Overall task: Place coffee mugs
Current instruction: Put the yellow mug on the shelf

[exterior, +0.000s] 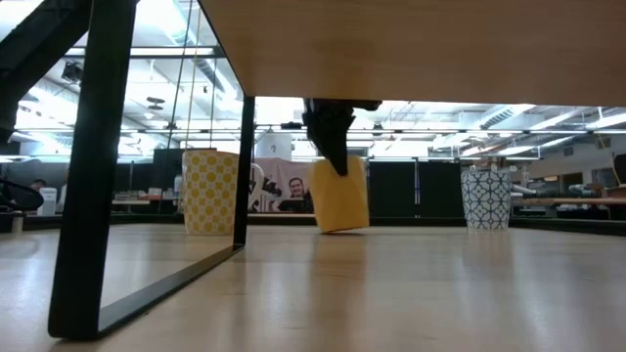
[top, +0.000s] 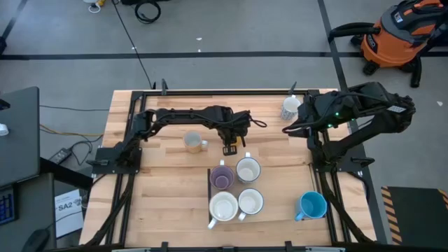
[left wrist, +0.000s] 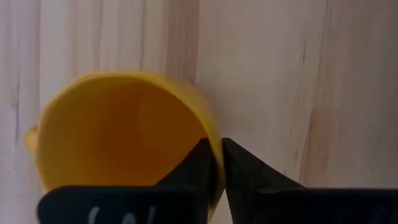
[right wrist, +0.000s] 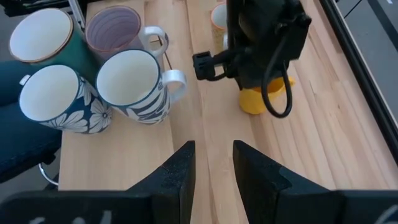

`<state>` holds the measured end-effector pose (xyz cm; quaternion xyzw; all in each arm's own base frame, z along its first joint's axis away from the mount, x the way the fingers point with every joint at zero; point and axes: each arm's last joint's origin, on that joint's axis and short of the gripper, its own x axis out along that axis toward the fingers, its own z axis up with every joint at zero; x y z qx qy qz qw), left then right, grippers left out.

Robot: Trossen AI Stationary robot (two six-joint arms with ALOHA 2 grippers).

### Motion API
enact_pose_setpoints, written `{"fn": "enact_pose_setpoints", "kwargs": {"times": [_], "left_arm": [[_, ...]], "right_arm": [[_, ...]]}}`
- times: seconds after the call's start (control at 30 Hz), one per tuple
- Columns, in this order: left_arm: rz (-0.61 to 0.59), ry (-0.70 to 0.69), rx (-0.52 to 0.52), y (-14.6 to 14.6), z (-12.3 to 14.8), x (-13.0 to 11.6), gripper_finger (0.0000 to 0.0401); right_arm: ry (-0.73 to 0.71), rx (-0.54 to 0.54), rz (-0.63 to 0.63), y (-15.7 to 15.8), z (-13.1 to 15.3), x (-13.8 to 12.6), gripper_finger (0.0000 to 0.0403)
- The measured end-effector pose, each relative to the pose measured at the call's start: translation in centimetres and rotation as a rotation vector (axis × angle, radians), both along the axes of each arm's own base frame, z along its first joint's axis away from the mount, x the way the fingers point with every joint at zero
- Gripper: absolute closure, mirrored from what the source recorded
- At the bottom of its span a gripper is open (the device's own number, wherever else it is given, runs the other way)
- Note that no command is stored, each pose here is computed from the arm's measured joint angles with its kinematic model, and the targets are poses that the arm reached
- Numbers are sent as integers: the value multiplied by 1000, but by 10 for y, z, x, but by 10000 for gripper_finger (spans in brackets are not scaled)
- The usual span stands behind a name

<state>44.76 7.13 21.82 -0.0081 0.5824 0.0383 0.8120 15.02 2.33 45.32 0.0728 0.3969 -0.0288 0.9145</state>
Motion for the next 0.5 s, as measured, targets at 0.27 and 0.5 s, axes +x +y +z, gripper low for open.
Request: {"fn": "enact_pose_setpoints", "kwargs": {"times": [0.27, 0.5], "left_arm": [[-2, -13, 4, 0, -1, 2, 347], [-6, -15, 6, 0, -1, 2, 344]], "right_arm": [[12, -18, 20, 1, -2, 7, 289], [24, -31, 34, 2, -4, 10, 289]]}}
